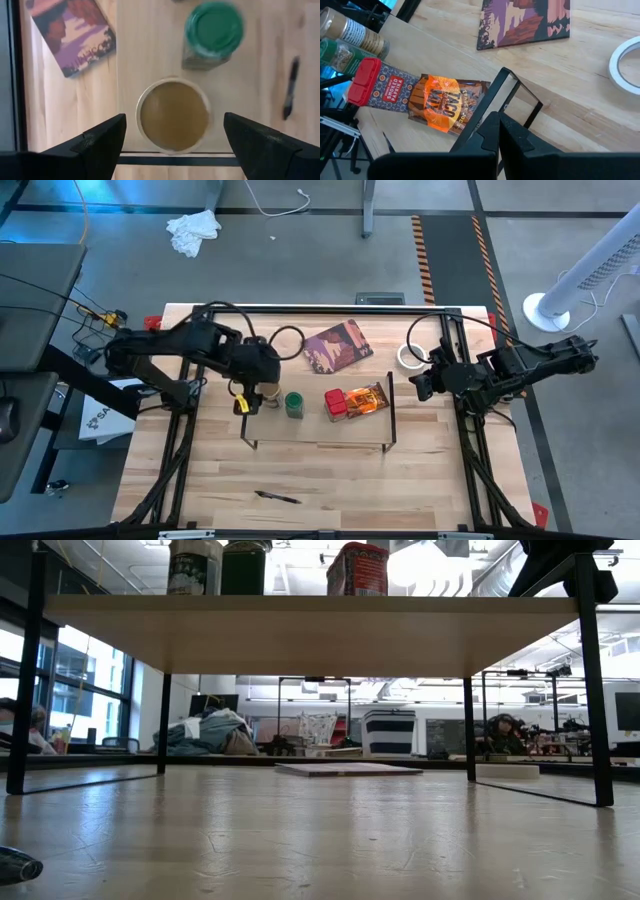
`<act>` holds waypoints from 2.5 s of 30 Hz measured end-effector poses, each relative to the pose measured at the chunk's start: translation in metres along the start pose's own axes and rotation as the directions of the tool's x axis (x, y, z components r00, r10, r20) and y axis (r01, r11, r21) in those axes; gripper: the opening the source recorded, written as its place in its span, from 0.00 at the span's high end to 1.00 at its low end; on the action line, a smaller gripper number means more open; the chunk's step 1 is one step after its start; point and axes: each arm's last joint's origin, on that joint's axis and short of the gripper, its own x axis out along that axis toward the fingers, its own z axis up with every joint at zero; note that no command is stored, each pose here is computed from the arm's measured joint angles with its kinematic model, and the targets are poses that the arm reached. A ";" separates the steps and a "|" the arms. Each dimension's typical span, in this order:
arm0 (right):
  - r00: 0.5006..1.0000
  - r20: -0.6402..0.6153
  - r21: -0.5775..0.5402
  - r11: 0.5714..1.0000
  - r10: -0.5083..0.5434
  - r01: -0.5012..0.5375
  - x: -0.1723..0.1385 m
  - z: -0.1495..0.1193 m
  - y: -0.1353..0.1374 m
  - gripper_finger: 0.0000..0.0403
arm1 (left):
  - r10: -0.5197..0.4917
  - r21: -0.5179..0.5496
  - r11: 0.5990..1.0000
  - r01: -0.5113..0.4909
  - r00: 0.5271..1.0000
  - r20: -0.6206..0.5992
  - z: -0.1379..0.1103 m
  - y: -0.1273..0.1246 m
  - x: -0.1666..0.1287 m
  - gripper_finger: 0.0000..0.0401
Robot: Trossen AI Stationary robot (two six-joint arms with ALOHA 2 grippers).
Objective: Shelf spices
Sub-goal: Remove the brown seasoning bottle from the shelf
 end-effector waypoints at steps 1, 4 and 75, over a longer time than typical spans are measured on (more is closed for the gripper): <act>1.000 0.000 0.000 1.000 0.000 0.000 0.000 0.000 0.000 1.00 | 0.002 0.006 1.000 -0.002 1.000 -0.016 -0.001 -0.001 0.004 0.17; 1.000 0.000 0.000 1.000 0.000 0.000 0.000 0.000 0.000 1.00 | 0.008 0.036 0.999 -0.006 0.998 -0.057 -0.004 -0.002 0.014 0.17; 0.916 0.011 -0.116 0.911 0.400 -0.396 -0.007 0.012 0.036 1.00 | -0.096 0.073 0.992 0.102 0.992 -0.088 -0.118 -0.214 0.096 0.33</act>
